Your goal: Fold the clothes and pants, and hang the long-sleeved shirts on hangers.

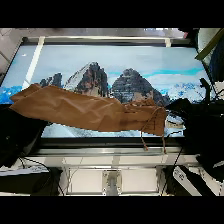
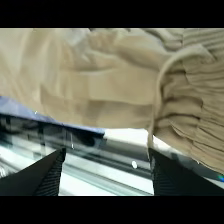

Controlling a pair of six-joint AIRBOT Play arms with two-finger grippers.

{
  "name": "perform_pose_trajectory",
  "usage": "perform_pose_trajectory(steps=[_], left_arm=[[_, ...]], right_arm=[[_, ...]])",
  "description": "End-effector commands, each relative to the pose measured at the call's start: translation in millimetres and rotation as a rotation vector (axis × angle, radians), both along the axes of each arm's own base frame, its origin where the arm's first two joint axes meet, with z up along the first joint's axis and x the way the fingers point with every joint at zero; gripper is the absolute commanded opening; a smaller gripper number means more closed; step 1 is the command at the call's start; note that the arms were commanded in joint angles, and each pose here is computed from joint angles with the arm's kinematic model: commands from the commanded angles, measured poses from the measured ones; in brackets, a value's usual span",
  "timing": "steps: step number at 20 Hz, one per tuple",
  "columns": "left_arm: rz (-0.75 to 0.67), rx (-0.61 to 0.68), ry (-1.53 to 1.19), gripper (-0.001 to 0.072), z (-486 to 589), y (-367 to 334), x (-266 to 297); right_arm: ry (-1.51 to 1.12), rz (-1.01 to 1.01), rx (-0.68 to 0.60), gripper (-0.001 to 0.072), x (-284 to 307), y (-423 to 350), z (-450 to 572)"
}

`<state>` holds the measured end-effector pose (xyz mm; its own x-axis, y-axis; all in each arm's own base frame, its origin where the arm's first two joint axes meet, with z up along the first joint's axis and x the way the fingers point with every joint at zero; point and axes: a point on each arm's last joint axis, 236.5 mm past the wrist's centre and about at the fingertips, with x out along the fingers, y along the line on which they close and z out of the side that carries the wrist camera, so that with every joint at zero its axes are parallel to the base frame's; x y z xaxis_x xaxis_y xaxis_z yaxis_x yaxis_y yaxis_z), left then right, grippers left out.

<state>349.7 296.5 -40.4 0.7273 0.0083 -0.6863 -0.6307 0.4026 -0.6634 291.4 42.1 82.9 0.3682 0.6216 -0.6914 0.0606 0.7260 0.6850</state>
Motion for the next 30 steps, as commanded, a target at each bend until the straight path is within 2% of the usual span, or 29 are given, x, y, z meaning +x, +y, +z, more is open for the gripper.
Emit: perform_pose_trajectory(steps=[1, 2, 3, 5, 6, 7, 8, 11, 15, 17, 20, 23, 26, 30], left_arm=[[-0.030, -0.095, -0.081, 0.0581, -6, -8, 49], [-0.044, -0.096, -0.092, 0.0547, -6, -10, 60], [-0.062, -0.094, -0.088, 0.0434, -10, -12, 67], [-0.083, -0.104, -0.082, 0.0413, -18, -18, 76], [-0.087, -0.108, -0.077, 0.0379, -21, -21, 77], [-0.091, -0.114, -0.076, 0.0181, -22, -22, 77], [-0.098, -0.117, -0.079, 0.0017, -21, -23, 77], [-0.128, -0.129, -0.105, 0.0011, -3, -23, 72], [-0.209, -0.086, -0.170, 0.0010, 47, -18, 49], [-0.219, -0.029, -0.158, 0.0010, 68, -11, 29], [-0.245, 0.092, -0.104, 0.0010, 99, -8, -1], [-0.264, 0.193, -0.075, 0.0010, 128, -15, -13], [-0.314, 0.231, -0.096, 0.0010, 151, -37, -9], [-0.372, 0.220, -0.103, 0.0010, 157, -60, -1]], right_arm=[[-0.040, -0.055, 0.008, 0.0564, 1, 4, 19], [-0.051, -0.060, 0.004, 0.0563, -1, 4, 23], [-0.058, -0.065, 0.002, 0.0563, -2, 5, 26], [-0.067, -0.073, -0.001, 0.0563, -4, 6, 30], [-0.072, -0.074, -0.003, 0.0563, -5, 6, 32], [-0.076, -0.075, -0.005, 0.0563, -5, 7, 33], [-0.073, -0.079, -0.003, 0.0563, -6, 7, 34], [-0.032, -0.068, -0.059, 0.0562, -14, -1, 22], [0.158, -0.054, -0.364, 0.0551, -54, -59, -27], [0.192, -0.069, -0.417, 0.0552, -65, -69, -48], [0.216, -0.119, -0.358, 0.0553, -71, -57, -99], [0.187, -0.136, -0.206, 0.0553, -60, -27, -132], [0.212, -0.128, -0.132, 0.0554, -56, -16, -155], [0.217, -0.097, -0.024, 0.0553, -42, -2, -174]])
